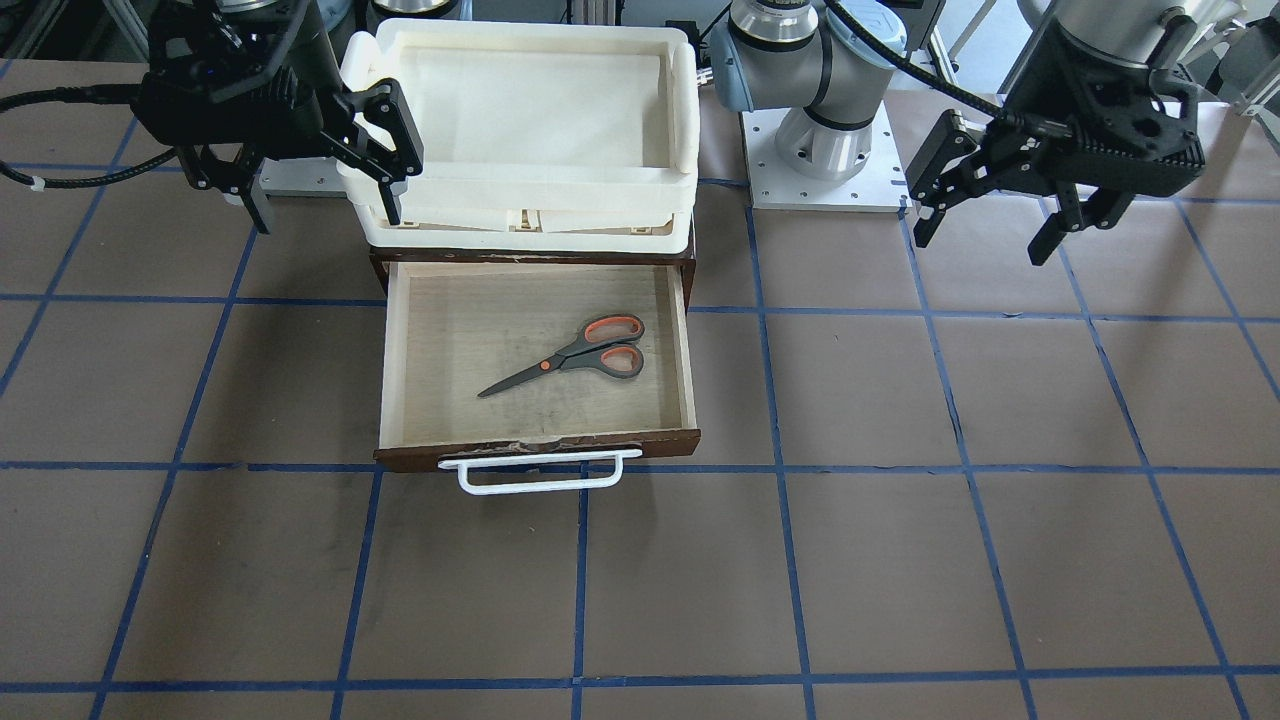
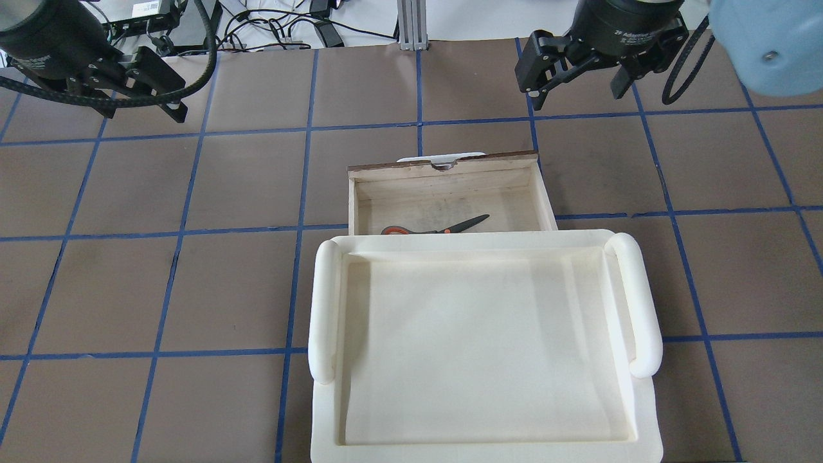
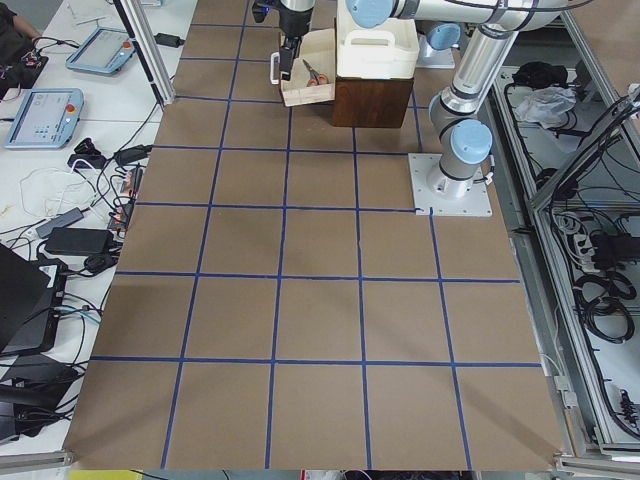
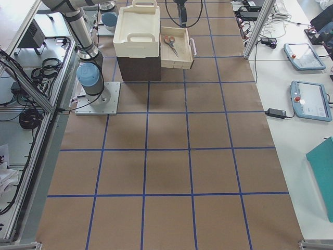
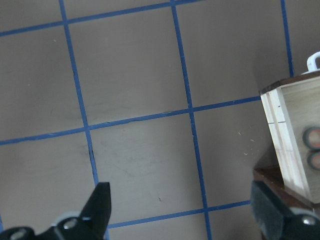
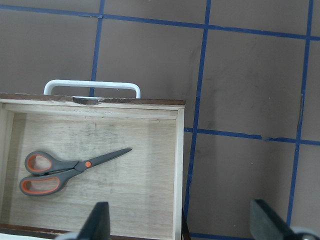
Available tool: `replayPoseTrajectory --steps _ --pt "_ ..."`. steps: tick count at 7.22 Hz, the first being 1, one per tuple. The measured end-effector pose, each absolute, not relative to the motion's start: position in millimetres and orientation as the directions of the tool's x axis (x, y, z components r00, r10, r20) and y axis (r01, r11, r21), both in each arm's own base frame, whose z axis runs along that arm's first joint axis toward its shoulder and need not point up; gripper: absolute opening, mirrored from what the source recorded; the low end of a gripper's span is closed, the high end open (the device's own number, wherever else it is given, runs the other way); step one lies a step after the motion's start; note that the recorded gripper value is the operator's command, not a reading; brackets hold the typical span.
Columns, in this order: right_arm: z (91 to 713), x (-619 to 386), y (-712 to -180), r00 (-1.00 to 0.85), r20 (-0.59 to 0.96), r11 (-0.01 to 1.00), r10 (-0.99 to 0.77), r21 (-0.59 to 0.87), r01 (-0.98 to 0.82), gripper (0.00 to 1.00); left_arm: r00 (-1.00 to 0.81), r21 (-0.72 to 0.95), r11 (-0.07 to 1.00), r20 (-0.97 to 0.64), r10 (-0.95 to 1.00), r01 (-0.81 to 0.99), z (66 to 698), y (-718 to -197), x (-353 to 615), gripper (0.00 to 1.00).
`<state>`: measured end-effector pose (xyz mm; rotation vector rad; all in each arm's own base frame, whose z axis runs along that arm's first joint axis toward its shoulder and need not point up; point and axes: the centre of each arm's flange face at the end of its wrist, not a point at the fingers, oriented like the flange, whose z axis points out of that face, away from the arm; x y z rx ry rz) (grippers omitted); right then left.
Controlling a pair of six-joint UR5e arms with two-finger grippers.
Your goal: Place scissors in drawer with both arms
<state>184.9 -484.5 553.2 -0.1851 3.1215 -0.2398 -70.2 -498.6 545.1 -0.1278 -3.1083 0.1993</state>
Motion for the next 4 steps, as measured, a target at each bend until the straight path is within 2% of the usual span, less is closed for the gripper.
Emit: replayPoseTrajectory --steps 4 --pt "552 185 -484 -0.993 0.0 0.982 -0.118 -0.151 -0.117 1.0 -0.995 -0.122 0.988 0.001 -0.095 -0.094 537 -493 -130 1.0"
